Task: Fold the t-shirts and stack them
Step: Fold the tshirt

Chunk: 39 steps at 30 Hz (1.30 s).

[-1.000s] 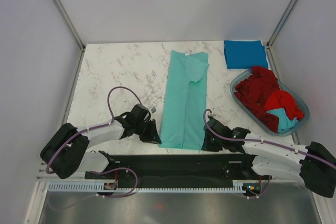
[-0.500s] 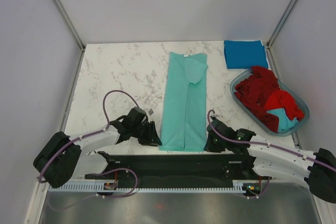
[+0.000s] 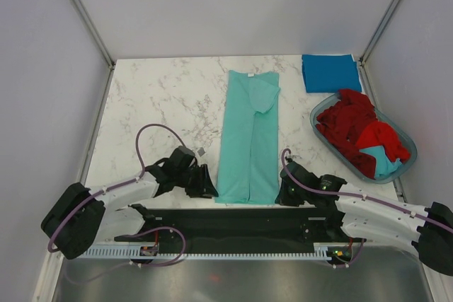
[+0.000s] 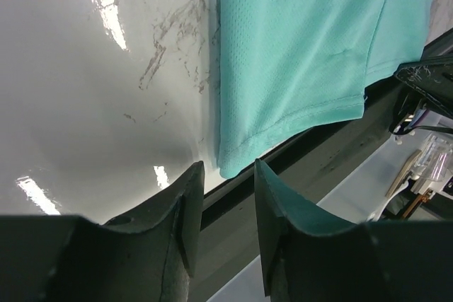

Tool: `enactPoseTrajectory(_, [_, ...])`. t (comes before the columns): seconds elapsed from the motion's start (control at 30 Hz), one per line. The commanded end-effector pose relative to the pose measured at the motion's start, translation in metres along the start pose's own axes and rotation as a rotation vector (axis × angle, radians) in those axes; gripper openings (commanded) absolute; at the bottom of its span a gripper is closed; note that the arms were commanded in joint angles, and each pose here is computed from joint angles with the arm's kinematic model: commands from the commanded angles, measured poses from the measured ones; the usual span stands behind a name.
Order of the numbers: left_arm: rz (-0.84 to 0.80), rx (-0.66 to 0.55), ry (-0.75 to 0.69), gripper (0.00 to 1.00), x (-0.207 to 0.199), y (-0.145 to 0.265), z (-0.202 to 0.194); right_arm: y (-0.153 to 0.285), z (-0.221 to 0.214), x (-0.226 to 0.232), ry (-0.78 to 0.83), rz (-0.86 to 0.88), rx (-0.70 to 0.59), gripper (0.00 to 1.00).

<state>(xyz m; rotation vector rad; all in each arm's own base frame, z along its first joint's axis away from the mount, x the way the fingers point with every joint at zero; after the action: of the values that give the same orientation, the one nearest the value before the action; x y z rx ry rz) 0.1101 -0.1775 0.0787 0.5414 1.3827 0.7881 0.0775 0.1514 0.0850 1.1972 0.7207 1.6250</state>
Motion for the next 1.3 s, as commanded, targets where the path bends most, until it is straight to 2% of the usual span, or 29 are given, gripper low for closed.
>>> enactPoseTrajectory(0.0, [-0.031, -0.005, 0.023, 0.41, -0.005, -0.005, 0.001, -0.001, 0.001, 0.001, -0.019, 0.01, -0.01, 0.01])
enactPoseTrajectory(0.17, [-0.035, 0.005, 0.048, 0.36, -0.003, -0.011, -0.002, -0.001, -0.002, -0.001, -0.029, 0.014, -0.007, 0.01])
enactPoseTrajectory(0.37, [-0.043, 0.021, 0.07, 0.26, -0.004, -0.014, -0.004, 0.001, -0.003, -0.002, -0.04, 0.029, -0.011, 0.0])
enactPoseTrajectory(0.47, [-0.058, 0.011, 0.076, 0.02, -0.007, -0.012, -0.003, 0.003, -0.002, -0.001, -0.043, 0.036, -0.019, 0.0])
enactPoseTrajectory(0.9, [-0.093, -0.03, 0.123, 0.02, -0.03, -0.008, 0.013, 0.018, 0.031, 0.017, -0.004, 0.031, -0.17, 0.0])
enactPoseTrajectory(1.27, [-0.059, -0.067, 0.124, 0.02, -0.057, -0.01, 0.046, 0.017, 0.071, 0.026, 0.124, -0.145, -0.204, 0.0])
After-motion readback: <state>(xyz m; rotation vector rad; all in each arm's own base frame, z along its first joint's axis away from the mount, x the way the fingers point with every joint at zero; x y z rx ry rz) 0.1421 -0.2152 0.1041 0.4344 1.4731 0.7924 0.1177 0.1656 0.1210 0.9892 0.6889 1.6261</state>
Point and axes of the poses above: each gripper's point midway between its finger pads, its own y axis back along the fingers, its own x axis along the line the jaws close on, z = x × y, the point moved 7 cm from there along y, back along the fingers, and after that the axes turned 3 degrees about y, right-handed, at the moved point
